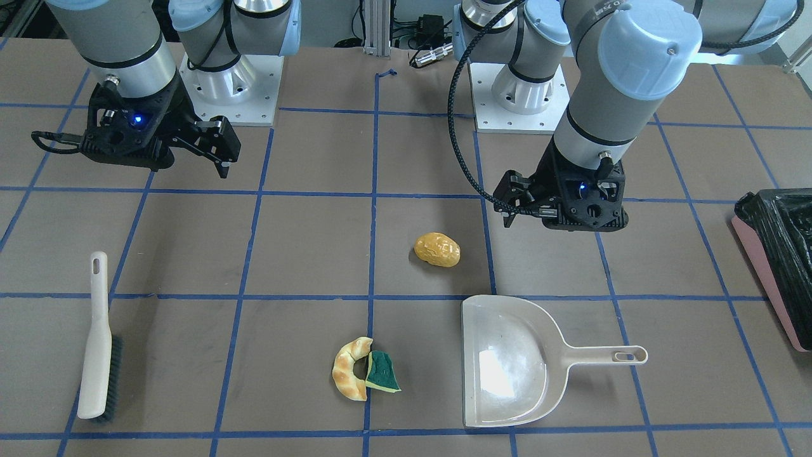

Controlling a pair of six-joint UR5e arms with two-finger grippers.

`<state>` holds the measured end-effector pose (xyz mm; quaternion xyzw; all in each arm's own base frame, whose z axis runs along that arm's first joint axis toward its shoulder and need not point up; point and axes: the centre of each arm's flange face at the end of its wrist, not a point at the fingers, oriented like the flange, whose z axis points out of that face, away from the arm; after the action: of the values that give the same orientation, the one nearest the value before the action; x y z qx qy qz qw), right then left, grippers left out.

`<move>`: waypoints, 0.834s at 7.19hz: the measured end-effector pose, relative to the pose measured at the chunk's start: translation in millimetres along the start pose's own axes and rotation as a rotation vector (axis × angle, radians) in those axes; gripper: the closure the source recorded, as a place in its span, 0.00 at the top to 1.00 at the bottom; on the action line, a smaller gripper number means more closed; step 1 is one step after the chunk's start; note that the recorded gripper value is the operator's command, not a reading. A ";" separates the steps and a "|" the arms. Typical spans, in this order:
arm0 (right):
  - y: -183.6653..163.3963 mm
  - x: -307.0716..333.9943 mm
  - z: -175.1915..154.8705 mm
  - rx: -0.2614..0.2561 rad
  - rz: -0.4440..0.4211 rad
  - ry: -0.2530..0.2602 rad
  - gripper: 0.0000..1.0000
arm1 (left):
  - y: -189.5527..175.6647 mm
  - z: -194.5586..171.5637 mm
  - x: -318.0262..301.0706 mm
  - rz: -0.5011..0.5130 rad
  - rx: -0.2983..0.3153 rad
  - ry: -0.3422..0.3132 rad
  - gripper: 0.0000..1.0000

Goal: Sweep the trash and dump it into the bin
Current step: 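Move the left gripper to the dustpan handle while the right gripper approaches the white brush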

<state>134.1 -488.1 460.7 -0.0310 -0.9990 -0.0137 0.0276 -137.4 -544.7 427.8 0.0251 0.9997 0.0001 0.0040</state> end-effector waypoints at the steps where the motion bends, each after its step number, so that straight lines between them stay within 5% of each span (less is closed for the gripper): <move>1: -0.6 -0.2 0.3 -0.001 -0.002 -0.001 1.00 | 0.1 0.7 0.1 0.001 -0.002 0.000 1.00; 6: -3.2 -0.1 -0.7 0.013 -0.008 -0.004 1.00 | 4.6 2.2 -7.7 -0.045 -0.010 -0.023 1.00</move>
<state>134.0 -491.4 461.3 -0.0269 -0.9993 -0.0070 0.0260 -129.5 -540.5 425.7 0.0027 0.9999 0.0049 0.0158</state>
